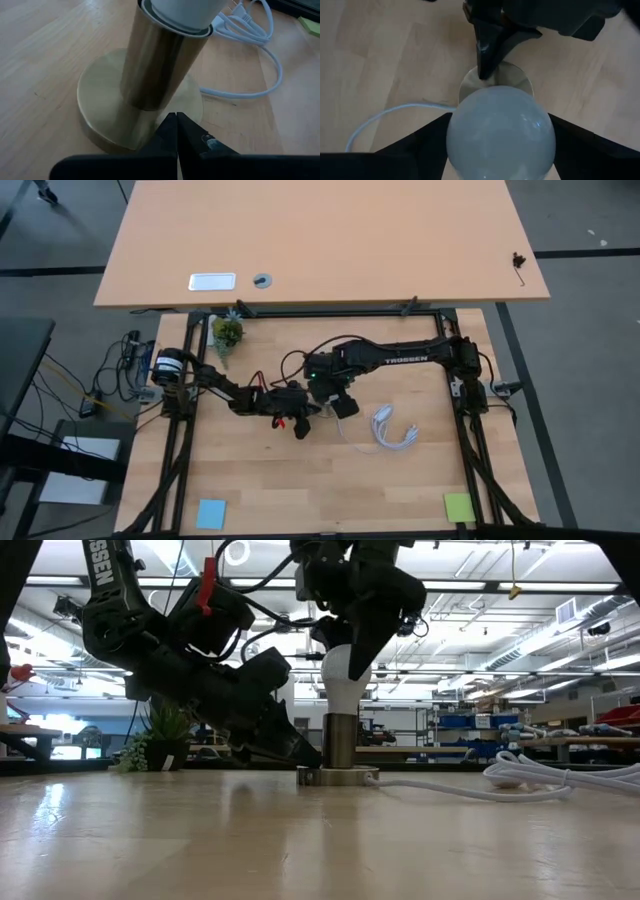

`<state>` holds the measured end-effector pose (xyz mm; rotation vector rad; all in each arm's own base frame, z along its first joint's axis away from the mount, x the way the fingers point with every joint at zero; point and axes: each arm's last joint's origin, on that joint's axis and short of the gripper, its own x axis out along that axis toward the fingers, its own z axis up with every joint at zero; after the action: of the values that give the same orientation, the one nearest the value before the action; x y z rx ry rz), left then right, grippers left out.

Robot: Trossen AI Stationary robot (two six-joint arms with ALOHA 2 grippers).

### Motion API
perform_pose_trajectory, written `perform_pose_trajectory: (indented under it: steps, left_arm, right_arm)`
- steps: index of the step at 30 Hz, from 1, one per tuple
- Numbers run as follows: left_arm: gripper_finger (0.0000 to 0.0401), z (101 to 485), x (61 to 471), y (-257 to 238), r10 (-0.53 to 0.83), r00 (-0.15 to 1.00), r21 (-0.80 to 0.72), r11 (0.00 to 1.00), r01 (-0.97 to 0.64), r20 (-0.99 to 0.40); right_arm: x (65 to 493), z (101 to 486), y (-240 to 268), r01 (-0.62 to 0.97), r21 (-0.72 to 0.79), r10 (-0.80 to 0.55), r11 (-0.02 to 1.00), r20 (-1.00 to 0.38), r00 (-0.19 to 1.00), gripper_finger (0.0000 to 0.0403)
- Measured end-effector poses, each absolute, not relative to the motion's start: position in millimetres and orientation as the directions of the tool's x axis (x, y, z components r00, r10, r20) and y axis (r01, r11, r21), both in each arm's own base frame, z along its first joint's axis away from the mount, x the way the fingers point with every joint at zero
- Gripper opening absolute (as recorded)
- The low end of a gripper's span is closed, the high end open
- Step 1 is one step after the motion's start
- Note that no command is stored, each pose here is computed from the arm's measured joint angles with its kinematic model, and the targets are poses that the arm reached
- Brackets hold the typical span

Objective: Screw lightbulb
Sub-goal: Remove the lightbulb from the lamp socket

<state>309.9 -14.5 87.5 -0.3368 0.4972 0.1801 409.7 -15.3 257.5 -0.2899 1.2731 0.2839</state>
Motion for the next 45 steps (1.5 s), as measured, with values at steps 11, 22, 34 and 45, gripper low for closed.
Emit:
perform_pose_trajectory:
  steps: [11,22,34,45]
  left_arm:
    - [0.0,87,310,-14,0.085,0.863,-0.272,0.93,-0.248,-0.498]
    - [0.0,87,310,-14,0.085,0.862,-0.271,0.93,-0.249,-0.5]
    - [0.0,87,310,-14,0.086,0.862,-0.271,0.93,-0.25,-0.5]
    - [0.0,87,310,-14,0.086,0.863,-0.272,0.929,-0.25,-0.498]
  right_arm:
    - [411,296,0,-0.149,-0.089,-0.037,0.985,-0.947,0.32,0.0329]
    - [409,284,-13,0.494,0.104,-0.043,0.863,-0.96,0.278,0.0332]
    - [411,255,-13,0.54,0.119,-0.045,0.834,-0.959,0.281,0.0328]
    - [410,255,-12,0.125,-0.003,-0.036,0.992,-0.965,0.26,0.0284]
